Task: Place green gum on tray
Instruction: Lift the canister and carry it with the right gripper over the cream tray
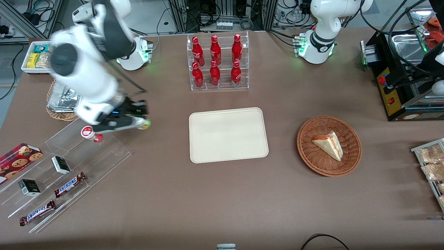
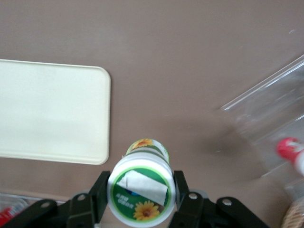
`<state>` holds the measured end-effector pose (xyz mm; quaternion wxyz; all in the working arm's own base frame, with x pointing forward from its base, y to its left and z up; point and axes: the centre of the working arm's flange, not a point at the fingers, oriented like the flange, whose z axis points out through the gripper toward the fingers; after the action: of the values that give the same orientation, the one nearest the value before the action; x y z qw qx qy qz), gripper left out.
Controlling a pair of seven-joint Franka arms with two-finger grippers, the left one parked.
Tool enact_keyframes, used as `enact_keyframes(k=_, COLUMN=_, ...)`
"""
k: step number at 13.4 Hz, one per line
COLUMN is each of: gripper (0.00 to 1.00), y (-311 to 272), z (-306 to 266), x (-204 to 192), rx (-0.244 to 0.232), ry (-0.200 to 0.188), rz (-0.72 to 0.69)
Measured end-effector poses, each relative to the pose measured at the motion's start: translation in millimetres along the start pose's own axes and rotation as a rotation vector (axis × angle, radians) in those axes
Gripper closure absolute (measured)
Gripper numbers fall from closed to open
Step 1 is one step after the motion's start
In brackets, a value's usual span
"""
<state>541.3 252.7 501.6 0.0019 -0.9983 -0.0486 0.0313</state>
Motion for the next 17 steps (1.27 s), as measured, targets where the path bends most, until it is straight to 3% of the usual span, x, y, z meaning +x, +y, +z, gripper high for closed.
enact_keyframes(k=3, gripper=0.41, y=-82, z=34, x=14, rx=-0.033, ry=0.014, rz=0.103)
enact_keyframes(k=8, gripper=0.41, y=-181, z=114, x=22, rx=-0.017, ry=0.107, rz=0.226)
enact_keyframes(k=11, gripper=0.41, y=-223, z=158, x=14, rx=-0.003, ry=0.14, rz=0.238)
enact_keyframes(k=17, gripper=0.41, y=-272, z=219, x=-8, rx=0.005, ry=0.163, rz=0.189)
